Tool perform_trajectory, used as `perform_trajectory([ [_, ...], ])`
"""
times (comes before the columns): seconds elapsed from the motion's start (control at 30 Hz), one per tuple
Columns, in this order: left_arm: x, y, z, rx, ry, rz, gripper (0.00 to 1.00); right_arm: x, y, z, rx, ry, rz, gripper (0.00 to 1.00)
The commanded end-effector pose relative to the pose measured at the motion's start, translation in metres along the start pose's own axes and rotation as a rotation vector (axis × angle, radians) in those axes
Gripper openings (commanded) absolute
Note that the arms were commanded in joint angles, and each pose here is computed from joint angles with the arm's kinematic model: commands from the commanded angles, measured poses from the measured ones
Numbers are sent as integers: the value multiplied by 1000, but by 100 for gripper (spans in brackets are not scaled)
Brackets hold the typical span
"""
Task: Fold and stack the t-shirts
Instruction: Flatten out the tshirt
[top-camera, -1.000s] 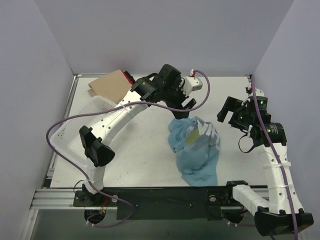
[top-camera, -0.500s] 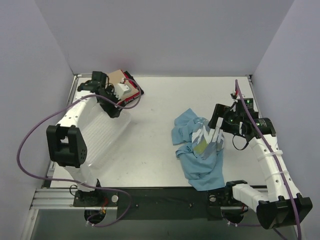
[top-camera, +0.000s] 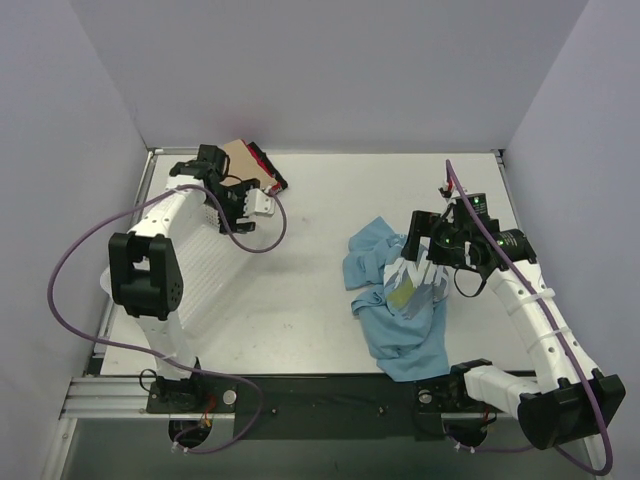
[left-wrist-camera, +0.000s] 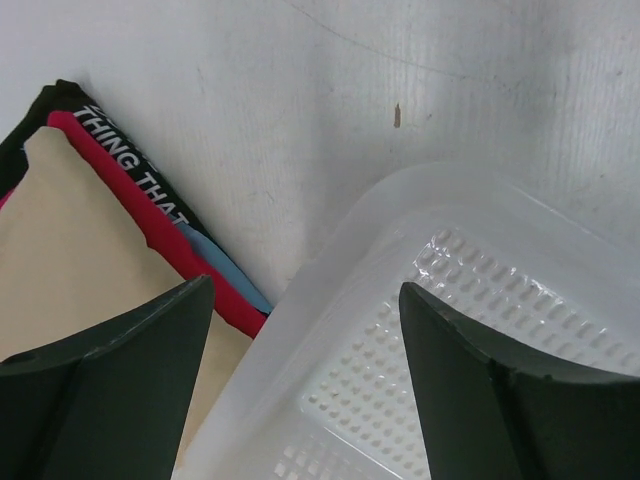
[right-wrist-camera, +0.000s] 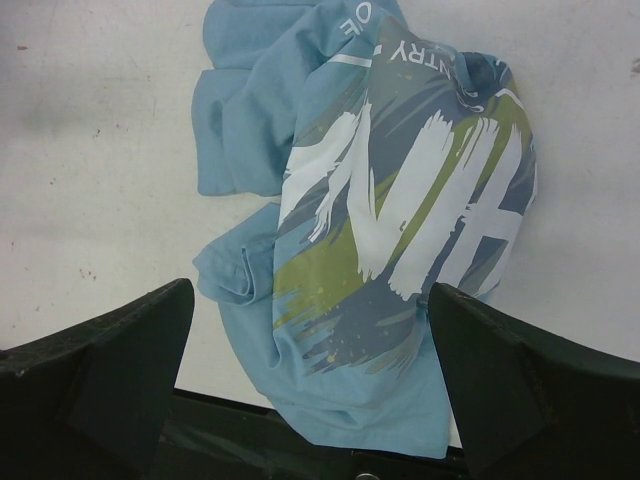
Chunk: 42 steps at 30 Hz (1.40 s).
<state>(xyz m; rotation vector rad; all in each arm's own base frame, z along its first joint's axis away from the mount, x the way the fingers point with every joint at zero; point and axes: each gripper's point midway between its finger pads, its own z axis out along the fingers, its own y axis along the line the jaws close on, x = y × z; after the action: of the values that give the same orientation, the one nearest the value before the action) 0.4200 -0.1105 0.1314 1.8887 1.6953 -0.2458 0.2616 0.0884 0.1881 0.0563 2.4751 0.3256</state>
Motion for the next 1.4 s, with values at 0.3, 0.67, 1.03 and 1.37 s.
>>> perform_trajectory([
  [0.3,53,-30,4,114,174,104,29,-4,8,-5,-22,-25,-30,97],
  [0.67,131,-22,-45,-52,305,246,0,6,2,15,13,33,-26,97],
  [1.03,140,3,-57,-210,325,156,92,76,58,41,-11,216,-467,89],
  [1.37,129,6,-127,-289,447,45,93,118,40,98,285,448,-786,82],
])
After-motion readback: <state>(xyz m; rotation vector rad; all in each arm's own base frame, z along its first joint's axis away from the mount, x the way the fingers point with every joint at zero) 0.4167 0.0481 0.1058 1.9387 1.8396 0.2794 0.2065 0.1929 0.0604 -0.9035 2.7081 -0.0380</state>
